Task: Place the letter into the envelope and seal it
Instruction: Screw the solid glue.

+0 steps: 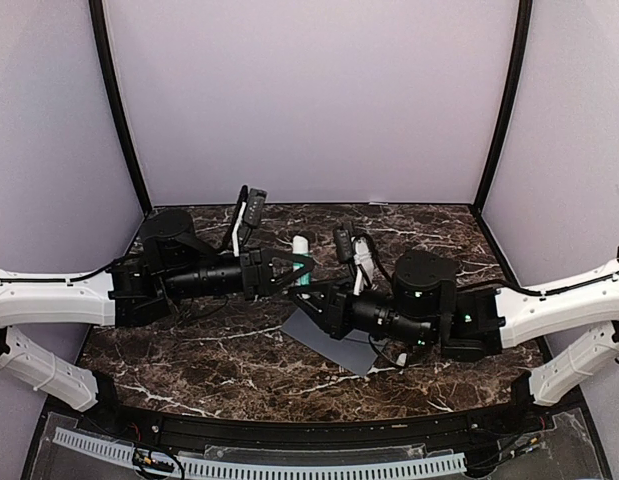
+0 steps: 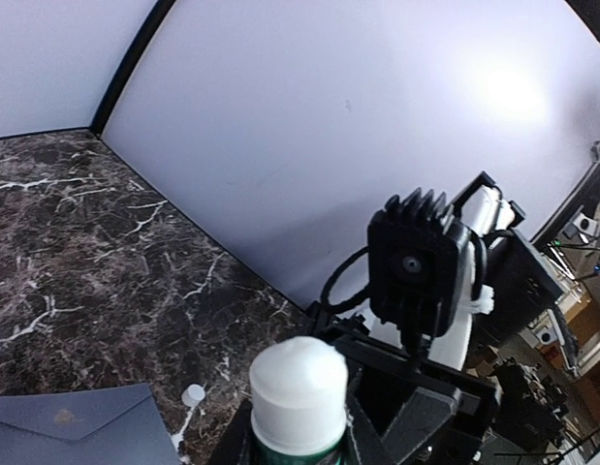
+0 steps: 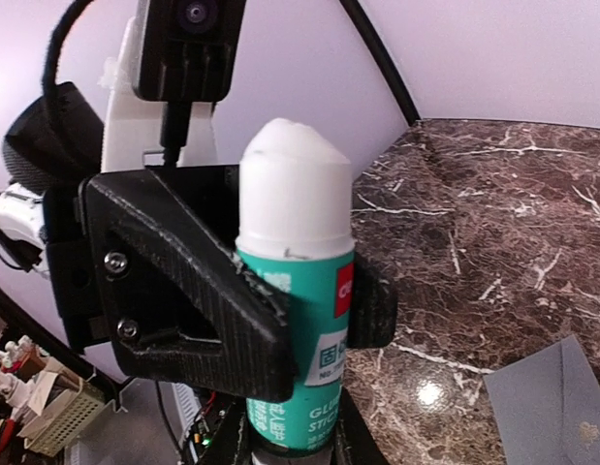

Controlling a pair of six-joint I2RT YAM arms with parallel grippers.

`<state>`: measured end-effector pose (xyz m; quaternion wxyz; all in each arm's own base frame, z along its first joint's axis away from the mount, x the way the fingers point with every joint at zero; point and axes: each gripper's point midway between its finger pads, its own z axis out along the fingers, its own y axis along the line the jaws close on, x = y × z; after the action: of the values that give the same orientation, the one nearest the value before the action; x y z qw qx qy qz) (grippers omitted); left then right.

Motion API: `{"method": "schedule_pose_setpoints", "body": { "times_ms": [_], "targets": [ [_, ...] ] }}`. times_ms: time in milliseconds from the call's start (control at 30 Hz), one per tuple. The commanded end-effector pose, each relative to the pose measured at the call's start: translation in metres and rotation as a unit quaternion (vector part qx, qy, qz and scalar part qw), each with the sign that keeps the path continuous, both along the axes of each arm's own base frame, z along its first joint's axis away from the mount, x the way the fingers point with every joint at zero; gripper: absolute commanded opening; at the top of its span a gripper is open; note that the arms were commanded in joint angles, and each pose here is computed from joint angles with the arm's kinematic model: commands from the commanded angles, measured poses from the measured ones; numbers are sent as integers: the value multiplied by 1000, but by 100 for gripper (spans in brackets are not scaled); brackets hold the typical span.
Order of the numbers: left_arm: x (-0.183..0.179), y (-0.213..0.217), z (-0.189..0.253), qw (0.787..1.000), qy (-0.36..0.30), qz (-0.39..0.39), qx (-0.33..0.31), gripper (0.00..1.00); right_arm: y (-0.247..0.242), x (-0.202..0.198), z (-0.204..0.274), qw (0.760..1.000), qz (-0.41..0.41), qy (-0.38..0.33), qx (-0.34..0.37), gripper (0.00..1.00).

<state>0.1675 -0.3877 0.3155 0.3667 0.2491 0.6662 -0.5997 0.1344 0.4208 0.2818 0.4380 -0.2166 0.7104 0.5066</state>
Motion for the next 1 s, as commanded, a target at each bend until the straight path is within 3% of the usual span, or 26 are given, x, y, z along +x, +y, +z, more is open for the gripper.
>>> {"method": "schedule_pose_setpoints", "body": {
  "times_ms": [0, 200, 367, 733, 967],
  "targets": [
    [-2, 0, -5, 1000, -7, 18, 17, 0, 8, 24, -32, 993, -67, 2, -93, 7],
    [13, 7, -20, 997, 15, 68, 39, 0, 9, 47, -47, 975, -151, 3, -160, 7],
    [18, 12, -23, 995, 33, 86, 31, 0, 10, 47, -46, 975, -152, 9, -161, 13],
    [17, 19, 9, 996, 19, 89, -25, 0, -18, 15, -6, 999, -28, -13, -24, 71],
    [9, 24, 24, 996, 14, 49, -78, 0, -22, -19, 18, 991, 115, -32, 63, 83]
  ]
}}
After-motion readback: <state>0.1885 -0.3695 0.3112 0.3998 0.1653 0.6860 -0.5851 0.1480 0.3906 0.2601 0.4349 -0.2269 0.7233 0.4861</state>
